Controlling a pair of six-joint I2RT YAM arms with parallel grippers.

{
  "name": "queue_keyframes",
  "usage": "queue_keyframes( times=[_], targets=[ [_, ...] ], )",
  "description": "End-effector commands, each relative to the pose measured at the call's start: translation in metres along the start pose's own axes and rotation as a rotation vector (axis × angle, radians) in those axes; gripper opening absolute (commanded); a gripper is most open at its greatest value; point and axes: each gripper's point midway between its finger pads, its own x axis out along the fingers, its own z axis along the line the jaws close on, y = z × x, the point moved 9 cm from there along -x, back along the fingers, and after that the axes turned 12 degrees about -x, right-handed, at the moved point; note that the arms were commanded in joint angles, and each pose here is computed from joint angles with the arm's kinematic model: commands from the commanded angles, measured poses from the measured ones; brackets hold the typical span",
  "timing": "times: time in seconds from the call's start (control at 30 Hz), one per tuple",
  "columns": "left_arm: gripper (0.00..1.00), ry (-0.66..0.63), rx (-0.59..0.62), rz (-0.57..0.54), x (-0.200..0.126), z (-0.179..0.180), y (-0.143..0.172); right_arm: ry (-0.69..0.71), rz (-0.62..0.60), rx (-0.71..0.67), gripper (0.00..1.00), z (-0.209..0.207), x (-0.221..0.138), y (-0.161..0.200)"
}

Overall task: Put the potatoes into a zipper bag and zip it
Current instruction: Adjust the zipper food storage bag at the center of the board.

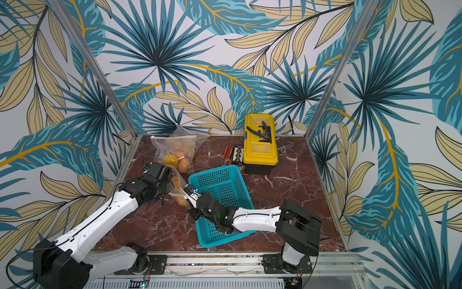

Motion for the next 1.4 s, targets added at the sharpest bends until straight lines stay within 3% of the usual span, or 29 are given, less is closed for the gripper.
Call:
queue_keyframes(
  times=[0.0,0.23,0.6,0.8,0.9,1.03,1.1,1.37],
  targets=[
    [0.0,0.024,-0.005,-0.008,-0.006,-0.004,-0.005,0.002,-0.069,-0.001,0.11,-0.001,-0.007,-0.01],
    [0.0,0.029,-0.001,-0.001,-0.006,-0.005,-0.005,-0.024,-0.097,-0.009,0.06,0.001,-0.008,-0.014],
    [0.0,0.044,0.002,0.009,-0.009,-0.004,-0.004,-0.026,-0.11,-0.012,0.14,-0.001,-0.011,-0.024],
    [0.0,0.045,0.001,0.009,-0.009,-0.003,-0.004,-0.033,-0.106,-0.018,0.01,0.0,-0.009,-0.023],
    [0.01,0.066,0.016,0.035,-0.012,-0.004,-0.003,-0.029,-0.106,-0.023,0.0,0.0,-0.01,-0.022],
    [0.3,0.127,0.021,0.083,-0.022,0.001,0.002,-0.007,-0.119,-0.035,0.0,-0.002,-0.011,-0.023],
    [0.39,0.175,0.01,0.092,-0.033,0.008,0.004,0.004,-0.122,-0.051,0.0,-0.003,-0.01,-0.025],
    [0.43,0.414,-0.069,0.147,-0.074,0.046,0.018,0.015,-0.132,-0.106,0.0,-0.001,0.0,-0.03]
  ],
)
